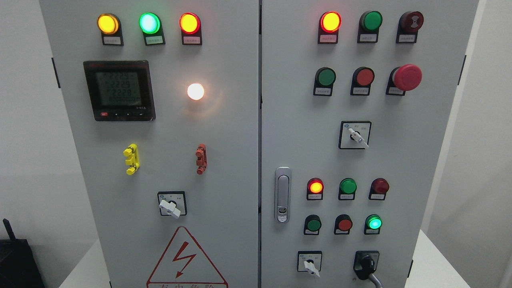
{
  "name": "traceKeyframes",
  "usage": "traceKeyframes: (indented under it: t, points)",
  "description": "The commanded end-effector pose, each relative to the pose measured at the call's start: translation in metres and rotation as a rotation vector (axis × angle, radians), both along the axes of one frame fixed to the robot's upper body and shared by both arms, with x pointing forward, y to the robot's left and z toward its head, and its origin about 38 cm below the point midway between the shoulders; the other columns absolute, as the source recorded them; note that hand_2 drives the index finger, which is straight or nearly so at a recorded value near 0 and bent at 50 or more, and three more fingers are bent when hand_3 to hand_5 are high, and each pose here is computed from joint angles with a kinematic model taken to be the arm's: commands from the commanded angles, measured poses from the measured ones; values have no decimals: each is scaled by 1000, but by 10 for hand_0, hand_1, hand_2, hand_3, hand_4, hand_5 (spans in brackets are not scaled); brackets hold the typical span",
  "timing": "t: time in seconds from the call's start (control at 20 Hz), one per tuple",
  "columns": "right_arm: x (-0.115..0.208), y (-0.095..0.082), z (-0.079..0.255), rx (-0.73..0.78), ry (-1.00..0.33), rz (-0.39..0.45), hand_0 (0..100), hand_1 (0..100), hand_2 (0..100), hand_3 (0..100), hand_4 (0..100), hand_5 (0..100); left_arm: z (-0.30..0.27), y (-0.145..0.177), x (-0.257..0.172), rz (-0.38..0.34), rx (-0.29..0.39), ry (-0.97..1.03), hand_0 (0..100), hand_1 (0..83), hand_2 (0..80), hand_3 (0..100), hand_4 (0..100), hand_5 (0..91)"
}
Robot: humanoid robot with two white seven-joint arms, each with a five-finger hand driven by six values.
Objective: Trip black knob to open circuit
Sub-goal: 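Release the black knob and lower the right hand away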
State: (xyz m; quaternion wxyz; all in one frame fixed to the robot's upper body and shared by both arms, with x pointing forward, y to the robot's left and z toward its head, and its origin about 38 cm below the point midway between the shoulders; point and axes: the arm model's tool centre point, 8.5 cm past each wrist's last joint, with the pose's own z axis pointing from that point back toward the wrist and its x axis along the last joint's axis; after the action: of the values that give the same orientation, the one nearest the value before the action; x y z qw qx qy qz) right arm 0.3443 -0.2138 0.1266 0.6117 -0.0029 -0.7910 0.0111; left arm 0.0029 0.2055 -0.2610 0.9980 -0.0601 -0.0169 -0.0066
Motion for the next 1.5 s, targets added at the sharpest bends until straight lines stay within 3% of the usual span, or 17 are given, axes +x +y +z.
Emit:
traceKeyframes:
  t: [0.0, 1.45]
  points:
    - [0, -3, -5, 0, 19, -8, 0, 0, 25, 1000, 1000, 1000, -1, 1, 9, 0, 2, -27, 120, 389, 0, 0, 0, 0]
    - [-1, -11, -3, -1, 12, -32, 0, 0, 28, 1000, 1000, 1000, -1, 1, 9, 0, 2, -27, 120, 389, 0, 0, 0, 0]
